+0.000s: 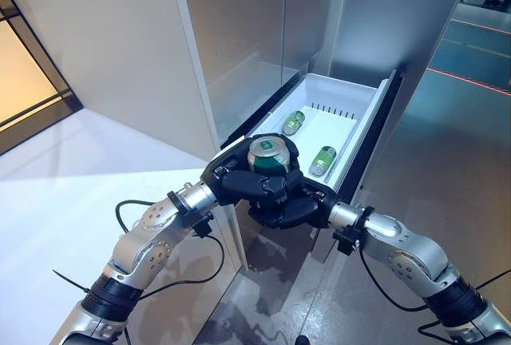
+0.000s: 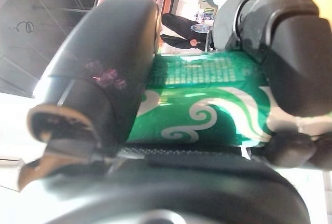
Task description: Put drinks into fridge and close the fridge
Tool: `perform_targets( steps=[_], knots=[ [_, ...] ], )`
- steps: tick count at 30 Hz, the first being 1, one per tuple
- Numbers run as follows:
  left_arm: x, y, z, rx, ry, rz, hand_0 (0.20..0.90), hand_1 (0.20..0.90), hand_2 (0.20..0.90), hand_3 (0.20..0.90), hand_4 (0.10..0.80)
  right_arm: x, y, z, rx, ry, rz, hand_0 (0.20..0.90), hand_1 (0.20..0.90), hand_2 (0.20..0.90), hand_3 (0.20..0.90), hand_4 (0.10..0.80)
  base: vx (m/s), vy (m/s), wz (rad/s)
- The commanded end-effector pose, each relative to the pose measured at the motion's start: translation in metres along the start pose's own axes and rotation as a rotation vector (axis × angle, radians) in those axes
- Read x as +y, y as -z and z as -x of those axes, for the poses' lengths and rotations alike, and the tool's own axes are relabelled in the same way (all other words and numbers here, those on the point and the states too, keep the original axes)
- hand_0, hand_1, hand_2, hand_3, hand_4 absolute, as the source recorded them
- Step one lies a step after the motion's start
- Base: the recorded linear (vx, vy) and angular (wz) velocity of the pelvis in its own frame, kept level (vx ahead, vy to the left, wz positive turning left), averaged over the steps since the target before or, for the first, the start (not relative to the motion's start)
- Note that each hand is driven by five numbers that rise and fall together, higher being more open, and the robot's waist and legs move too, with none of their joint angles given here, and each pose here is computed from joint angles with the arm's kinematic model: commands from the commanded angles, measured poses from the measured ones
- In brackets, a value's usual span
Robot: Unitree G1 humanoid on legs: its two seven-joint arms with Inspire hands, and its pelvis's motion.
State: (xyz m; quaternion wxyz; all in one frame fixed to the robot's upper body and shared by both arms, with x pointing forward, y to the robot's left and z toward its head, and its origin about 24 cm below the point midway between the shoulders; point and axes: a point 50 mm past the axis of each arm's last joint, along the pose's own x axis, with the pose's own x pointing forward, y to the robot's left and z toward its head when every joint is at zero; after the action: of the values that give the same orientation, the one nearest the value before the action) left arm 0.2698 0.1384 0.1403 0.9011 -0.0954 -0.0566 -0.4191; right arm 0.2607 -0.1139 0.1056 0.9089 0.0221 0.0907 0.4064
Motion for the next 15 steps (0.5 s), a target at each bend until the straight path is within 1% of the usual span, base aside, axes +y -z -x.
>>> perform_targets(
  steps=[1, 2, 3, 7, 12, 13, 15],
  knots=[
    [-0.032, -0.051, -0.028, -0.231, 0.249, -0.233, 0.300, 0.300, 0.300, 0.200, 0.100, 0.026, -0.074, -0.021, -0.371, -0.158, -0.078, 0.300, 0.300, 0.300, 0.200, 0.100, 0.000, 0.000, 0.00],
    [-0.031, -0.051, -0.028, -0.232, 0.239, -0.241, 0.526, 0.526, 0.526, 0.464, 0.364, 0.025, -0.075, -0.021, -0.375, -0.150, -0.068, 0.300, 0.300, 0.300, 0.200, 0.100, 0.000, 0.000, 0.00],
    [-0.030, -0.052, -0.028, -0.239, 0.233, -0.243, 0.900, 0.900, 0.900, 0.900, 0.800, 0.023, -0.076, -0.021, -0.379, -0.140, -0.058, 0.300, 0.300, 0.300, 0.200, 0.100, 0.000, 0.000, 0.00],
    [-0.027, -0.060, -0.025, -0.307, 0.200, -0.254, 0.900, 0.900, 0.900, 0.900, 0.800, 0.015, -0.082, -0.017, -0.399, -0.089, -0.007, 0.300, 0.300, 0.300, 0.200, 0.100, 0.000, 0.000, 0.00],
    [-0.022, -0.088, -0.013, -0.543, 0.072, -0.254, 0.900, 0.900, 0.900, 0.900, 0.800, -0.005, -0.095, -0.008, -0.420, 0.044, 0.110, 0.300, 0.300, 0.300, 0.200, 0.100, 0.000, 0.000, 0.00],
    [-0.022, -0.089, -0.012, -0.557, 0.066, -0.254, 0.900, 0.900, 0.900, 0.900, 0.800, -0.007, -0.096, -0.008, -0.421, 0.055, 0.119, 0.300, 0.300, 0.300, 0.200, 0.100, 0.000, 0.000, 0.00],
    [-0.023, -0.099, -0.007, -0.660, 0.023, -0.281, 0.900, 0.900, 0.900, 0.900, 0.800, -0.019, -0.104, -0.004, -0.437, 0.140, 0.145, 0.300, 0.300, 0.300, 0.200, 0.100, 0.000, 0.000, 0.00]
  ],
)
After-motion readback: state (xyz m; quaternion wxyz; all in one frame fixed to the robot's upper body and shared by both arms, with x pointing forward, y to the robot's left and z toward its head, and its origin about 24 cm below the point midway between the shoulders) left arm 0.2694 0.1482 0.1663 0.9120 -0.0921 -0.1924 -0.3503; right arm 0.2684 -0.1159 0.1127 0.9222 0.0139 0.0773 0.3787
